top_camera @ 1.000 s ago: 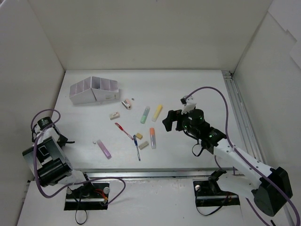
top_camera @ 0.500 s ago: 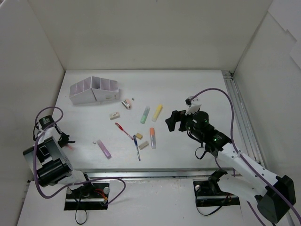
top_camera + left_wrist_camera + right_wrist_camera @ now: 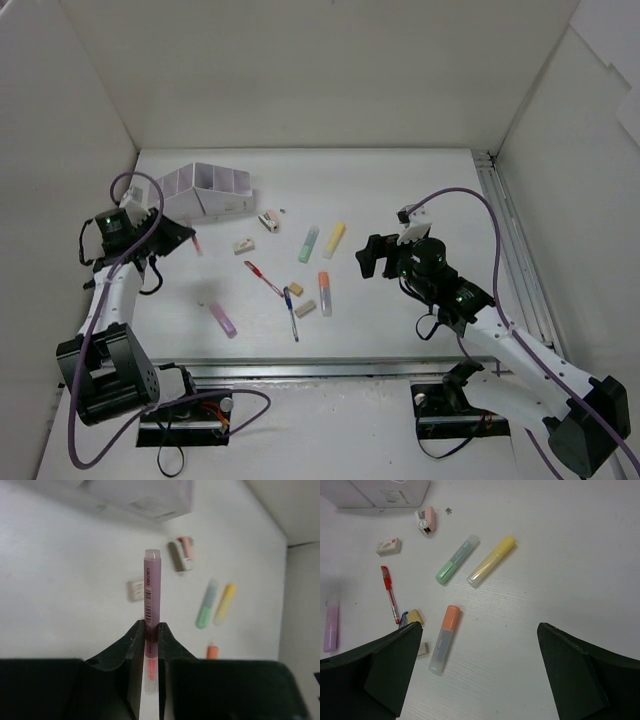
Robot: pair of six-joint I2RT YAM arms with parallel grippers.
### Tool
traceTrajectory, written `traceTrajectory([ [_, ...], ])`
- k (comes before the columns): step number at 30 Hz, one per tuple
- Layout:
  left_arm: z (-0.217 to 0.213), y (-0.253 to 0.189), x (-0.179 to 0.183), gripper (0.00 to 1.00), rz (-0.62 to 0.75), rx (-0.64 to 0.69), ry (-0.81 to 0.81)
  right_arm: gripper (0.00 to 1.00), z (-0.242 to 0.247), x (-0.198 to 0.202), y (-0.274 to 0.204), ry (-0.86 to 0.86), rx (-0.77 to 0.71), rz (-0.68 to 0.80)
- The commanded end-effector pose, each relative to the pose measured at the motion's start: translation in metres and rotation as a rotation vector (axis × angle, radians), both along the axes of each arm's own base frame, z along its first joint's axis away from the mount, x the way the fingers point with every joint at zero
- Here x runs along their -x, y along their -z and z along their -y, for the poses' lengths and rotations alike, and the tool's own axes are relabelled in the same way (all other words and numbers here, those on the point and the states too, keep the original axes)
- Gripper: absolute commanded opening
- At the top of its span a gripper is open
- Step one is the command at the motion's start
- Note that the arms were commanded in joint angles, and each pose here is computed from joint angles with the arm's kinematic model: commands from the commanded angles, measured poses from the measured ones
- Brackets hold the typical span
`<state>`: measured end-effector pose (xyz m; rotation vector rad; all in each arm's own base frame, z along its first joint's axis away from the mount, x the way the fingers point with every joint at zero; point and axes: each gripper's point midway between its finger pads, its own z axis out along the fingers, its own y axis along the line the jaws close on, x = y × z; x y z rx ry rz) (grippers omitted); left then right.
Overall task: Sort the stationery into containers
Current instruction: Pick up the pen from the center of the board.
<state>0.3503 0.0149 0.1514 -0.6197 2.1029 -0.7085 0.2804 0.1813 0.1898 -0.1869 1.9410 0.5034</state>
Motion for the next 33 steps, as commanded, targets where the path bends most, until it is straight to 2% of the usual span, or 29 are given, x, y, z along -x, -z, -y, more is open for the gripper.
traceTrajectory([
  [1, 0.048, -0.098, -0.034, 0.0, 0.293, 0.045, 0.215, 0.98, 0.009, -0.011, -0.023, 0.055, -0.006, 0.084],
  [4, 0.071, -0.124, -0.053, 0.0, 0.336, 0.056, 0.295, 0.98, 0.011, -0.012, -0.023, 0.056, 0.018, 0.093],
  [8, 0.088, -0.141, -0.085, 0.0, 0.344, 0.074, 0.288, 0.98, -0.005, -0.016, -0.034, -0.029, 0.015, 0.14],
  [9, 0.096, -0.151, -0.09, 0.0, 0.382, 0.079, 0.298, 0.98, -0.025, -0.013, -0.036, -0.137, 0.005, 0.143],
  [12, 0.133, -0.156, -0.093, 0.0, 0.383, 0.083, 0.318, 0.98, -0.061, -0.015, -0.049, -0.306, -0.031, 0.173],
  [18, 0.202, -0.157, -0.066, 0.0, 0.438, 0.122, 0.225, 0.98, -0.119, -0.032, -0.065, -0.374, -0.1, 0.201],
  [19, 0.194, -0.155, -0.063, 0.0, 0.452, 0.107, 0.139, 0.98, -0.126, -0.03, -0.068, -0.385, -0.099, 0.212],
  [20, 0.208, -0.157, -0.054, 0.0, 0.466, 0.116, 0.138, 0.98, -0.139, -0.026, -0.07, -0.409, -0.102, 0.212],
  [22, 0.203, -0.159, -0.048, 0.0, 0.484, 0.102, 0.054, 0.97, -0.145, -0.025, -0.073, -0.414, -0.105, 0.219],
  [25, 0.216, -0.162, -0.034, 0.0, 0.505, 0.134, 0.056, 0.95, -0.156, -0.02, -0.078, -0.414, -0.104, 0.239],
  [28, 0.218, -0.162, -0.024, 0.0, 0.51, 0.152, -0.008, 0.92, -0.156, -0.023, -0.073, -0.386, -0.083, 0.227],
  [33, 0.227, -0.174, -0.012, 0.0, 0.542, 0.129, -0.024, 0.83, -0.158, -0.024, -0.07, -0.4, -0.028, 0.247],
])
